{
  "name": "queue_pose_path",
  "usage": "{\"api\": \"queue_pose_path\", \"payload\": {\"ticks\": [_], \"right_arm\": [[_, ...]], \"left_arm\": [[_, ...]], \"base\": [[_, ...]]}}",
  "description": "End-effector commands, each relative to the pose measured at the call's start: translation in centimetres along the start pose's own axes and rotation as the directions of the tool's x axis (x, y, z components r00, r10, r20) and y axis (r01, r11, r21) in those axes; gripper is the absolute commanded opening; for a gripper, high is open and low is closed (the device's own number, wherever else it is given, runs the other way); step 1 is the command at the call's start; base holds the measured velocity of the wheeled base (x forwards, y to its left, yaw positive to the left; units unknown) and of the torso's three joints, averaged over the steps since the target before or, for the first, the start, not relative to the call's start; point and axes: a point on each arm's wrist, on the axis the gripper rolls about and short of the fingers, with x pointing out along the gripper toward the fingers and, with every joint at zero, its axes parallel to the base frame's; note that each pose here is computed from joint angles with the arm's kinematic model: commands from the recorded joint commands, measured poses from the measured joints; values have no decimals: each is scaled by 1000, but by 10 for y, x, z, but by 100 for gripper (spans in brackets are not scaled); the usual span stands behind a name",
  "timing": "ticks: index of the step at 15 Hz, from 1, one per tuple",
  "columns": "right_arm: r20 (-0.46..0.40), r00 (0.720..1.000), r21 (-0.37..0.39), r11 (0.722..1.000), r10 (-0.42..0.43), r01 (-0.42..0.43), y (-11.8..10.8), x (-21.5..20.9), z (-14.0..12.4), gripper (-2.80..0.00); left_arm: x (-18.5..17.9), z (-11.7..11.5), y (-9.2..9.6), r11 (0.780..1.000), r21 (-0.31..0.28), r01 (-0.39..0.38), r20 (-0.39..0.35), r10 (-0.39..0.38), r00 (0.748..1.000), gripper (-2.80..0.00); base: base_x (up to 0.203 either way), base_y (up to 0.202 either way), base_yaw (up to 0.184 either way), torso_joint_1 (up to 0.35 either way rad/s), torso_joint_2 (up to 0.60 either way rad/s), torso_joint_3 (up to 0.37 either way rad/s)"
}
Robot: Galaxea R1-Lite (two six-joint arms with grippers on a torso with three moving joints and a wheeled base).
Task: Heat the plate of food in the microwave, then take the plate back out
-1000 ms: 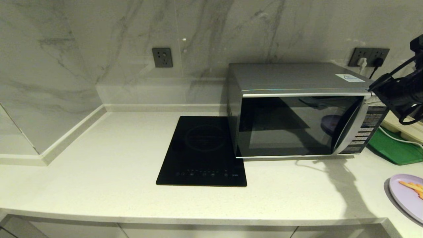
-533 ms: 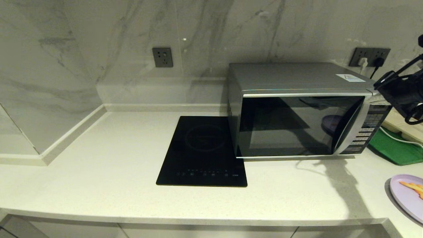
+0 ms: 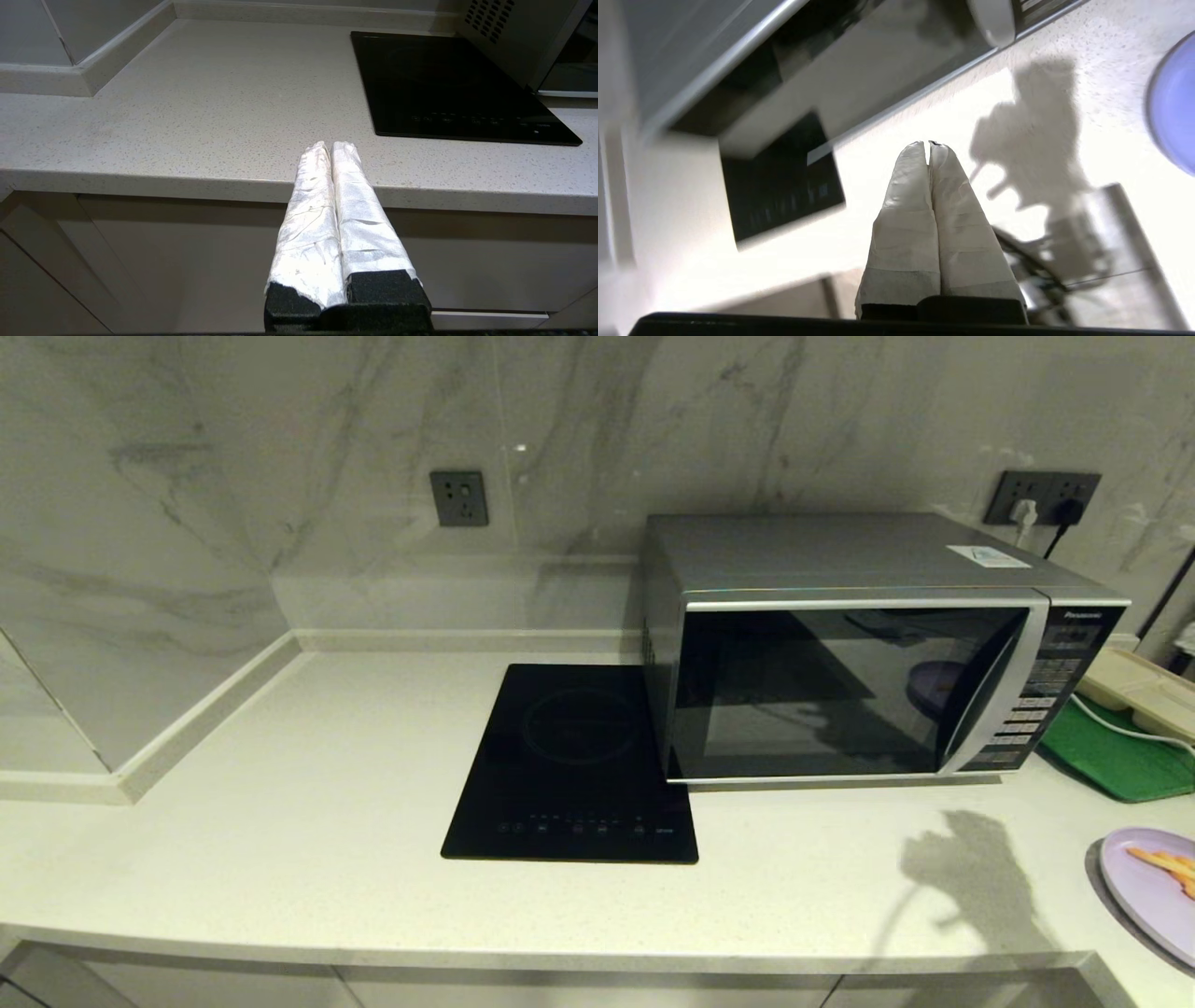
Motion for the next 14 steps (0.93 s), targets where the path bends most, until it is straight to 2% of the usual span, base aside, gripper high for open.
{"api": "queue_pose_path", "payload": {"ticks": [1, 3, 7, 10, 12, 14], "right_arm": [[77, 993, -123, 989, 89, -79, 2, -89, -37, -280], [89, 988, -218, 970, 130, -108, -9, -140, -74, -280], [115, 979, -413, 904, 167, -105, -47, -215, -162, -280], [79, 972, -529, 836, 223, -149, -92, -233, -216, -280], [77, 969, -552, 820, 233, -153, -117, -233, -246, -280], [142, 962, -572, 812, 235, -114, -137, -231, -272, -280]], "left_arm": [[0, 0, 0, 1000, -1, 0, 0, 0, 1000, -280], [0, 0, 0, 1000, -1, 0, 0, 0, 1000, -280], [0, 0, 0, 1000, -1, 0, 0, 0, 1000, -280], [0, 0, 0, 1000, -1, 0, 0, 0, 1000, -280], [0, 0, 0, 1000, -1, 0, 0, 0, 1000, -280], [0, 0, 0, 1000, -1, 0, 0, 0, 1000, -280]], "base": [[0, 0, 0, 0, 0, 0], [0, 0, 0, 0, 0, 0], [0, 0, 0, 0, 0, 0], [0, 0, 0, 0, 0, 0], [0, 0, 0, 0, 0, 0], [0, 0, 0, 0, 0, 0]]}}
